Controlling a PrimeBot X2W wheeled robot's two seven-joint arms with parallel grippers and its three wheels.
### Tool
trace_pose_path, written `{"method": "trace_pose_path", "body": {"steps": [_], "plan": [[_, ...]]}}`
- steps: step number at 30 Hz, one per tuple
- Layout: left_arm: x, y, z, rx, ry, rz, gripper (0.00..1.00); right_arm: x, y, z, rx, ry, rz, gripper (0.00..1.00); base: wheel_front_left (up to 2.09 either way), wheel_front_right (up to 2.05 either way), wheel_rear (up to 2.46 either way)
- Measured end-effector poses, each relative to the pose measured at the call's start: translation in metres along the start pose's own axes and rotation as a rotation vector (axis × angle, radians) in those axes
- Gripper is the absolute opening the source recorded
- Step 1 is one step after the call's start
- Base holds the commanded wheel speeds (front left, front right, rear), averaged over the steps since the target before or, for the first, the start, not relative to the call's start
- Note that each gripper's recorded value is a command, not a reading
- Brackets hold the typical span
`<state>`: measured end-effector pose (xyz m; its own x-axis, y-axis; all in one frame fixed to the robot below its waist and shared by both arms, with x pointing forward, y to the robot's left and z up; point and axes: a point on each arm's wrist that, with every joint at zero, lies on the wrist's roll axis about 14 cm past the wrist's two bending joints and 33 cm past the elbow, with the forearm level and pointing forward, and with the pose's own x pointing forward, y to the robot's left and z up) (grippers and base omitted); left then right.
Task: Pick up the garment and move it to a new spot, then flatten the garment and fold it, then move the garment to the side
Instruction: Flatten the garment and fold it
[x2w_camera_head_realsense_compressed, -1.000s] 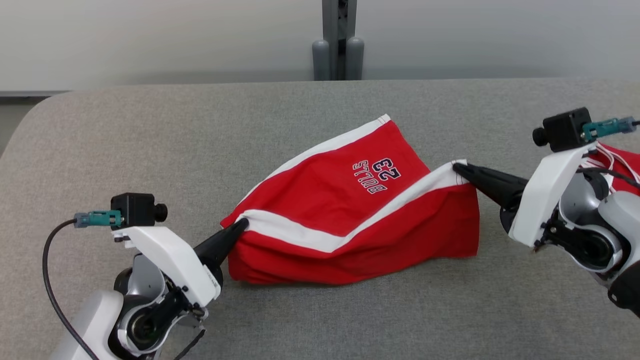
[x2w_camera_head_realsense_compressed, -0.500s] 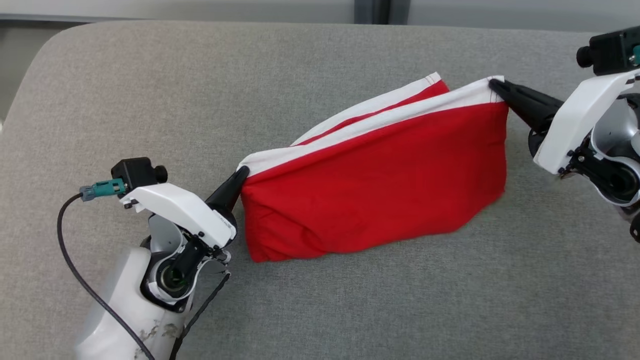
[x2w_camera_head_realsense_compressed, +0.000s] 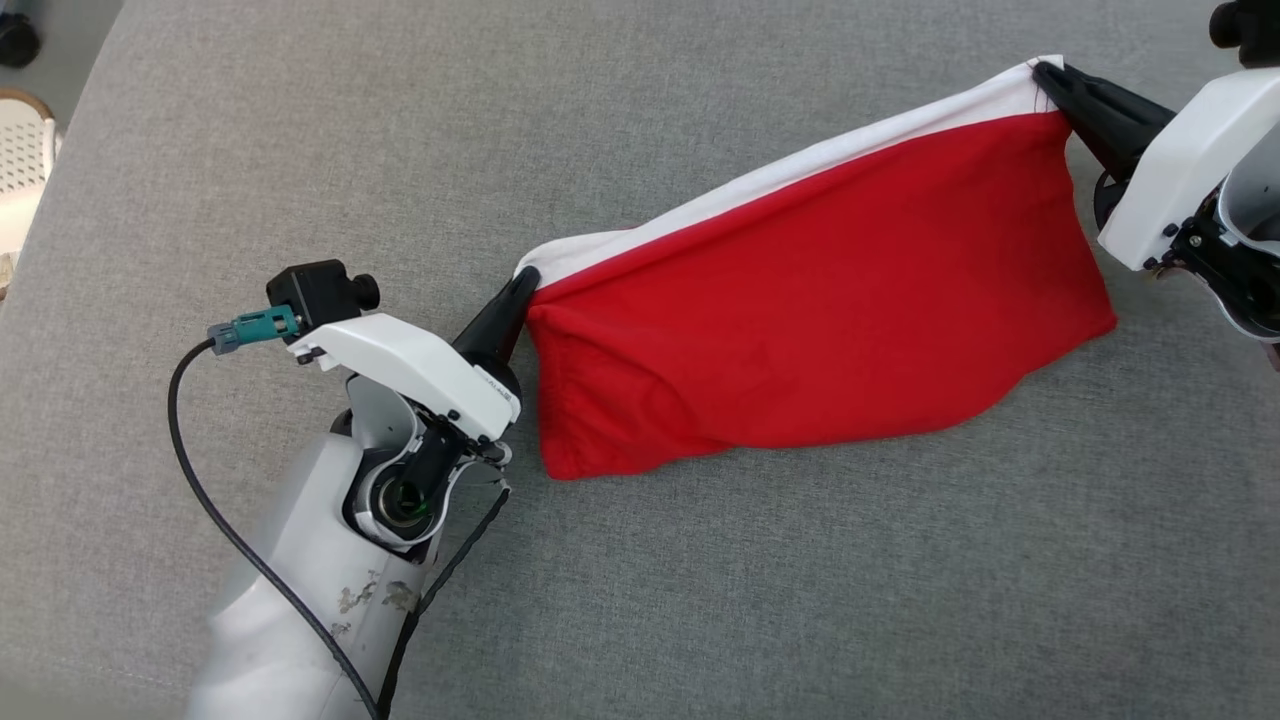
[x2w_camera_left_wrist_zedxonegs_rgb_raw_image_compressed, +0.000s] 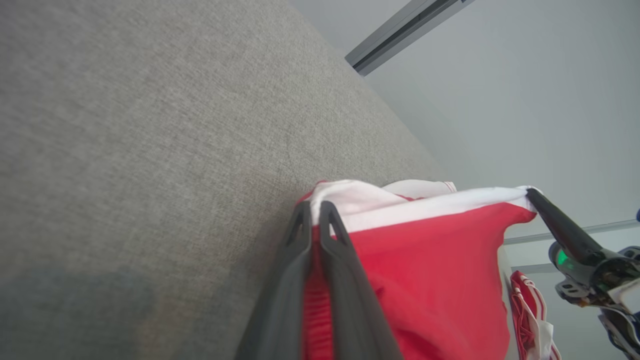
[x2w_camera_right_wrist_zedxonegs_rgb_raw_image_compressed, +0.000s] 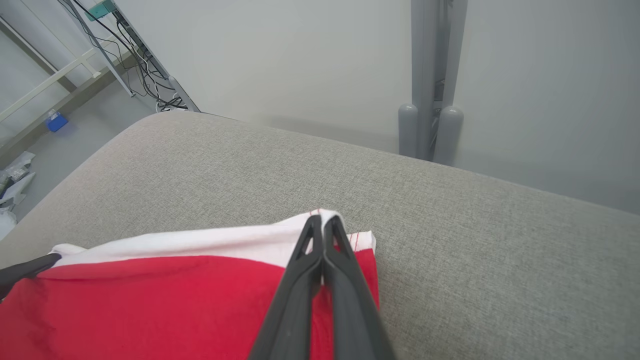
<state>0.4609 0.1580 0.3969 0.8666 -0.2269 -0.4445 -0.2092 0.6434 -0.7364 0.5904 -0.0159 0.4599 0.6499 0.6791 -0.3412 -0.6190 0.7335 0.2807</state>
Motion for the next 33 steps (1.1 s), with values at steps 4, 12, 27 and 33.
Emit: {"method": "trace_pose_path", "body": {"steps": [4, 12, 27, 33], "plan": [[0.006, 0.004, -0.002, -0.001, -0.007, 0.009, 0.0, 0.014, -0.004, -0.006, -0.006, 0.01, -0.001, 0.0, 0.0, 0.0, 0.0], [0.015, 0.005, -0.005, 0.027, 0.0, 0.006, 0.0, 0.027, -0.012, -0.024, -0.048, 0.069, -0.018, 0.0, 0.0, 0.0, 0.0], [0.024, 0.001, -0.009, 0.099, -0.009, 0.014, 1.0, 0.023, -0.028, -0.02, -0.044, 0.024, -0.09, 1.0, 0.0, 0.0, 0.0], [0.009, -0.004, 0.01, 0.093, -0.105, 0.001, 1.0, -0.003, -0.025, 0.0, -0.058, -0.081, -0.127, 1.0, 0.0, 0.0, 0.0]]}}
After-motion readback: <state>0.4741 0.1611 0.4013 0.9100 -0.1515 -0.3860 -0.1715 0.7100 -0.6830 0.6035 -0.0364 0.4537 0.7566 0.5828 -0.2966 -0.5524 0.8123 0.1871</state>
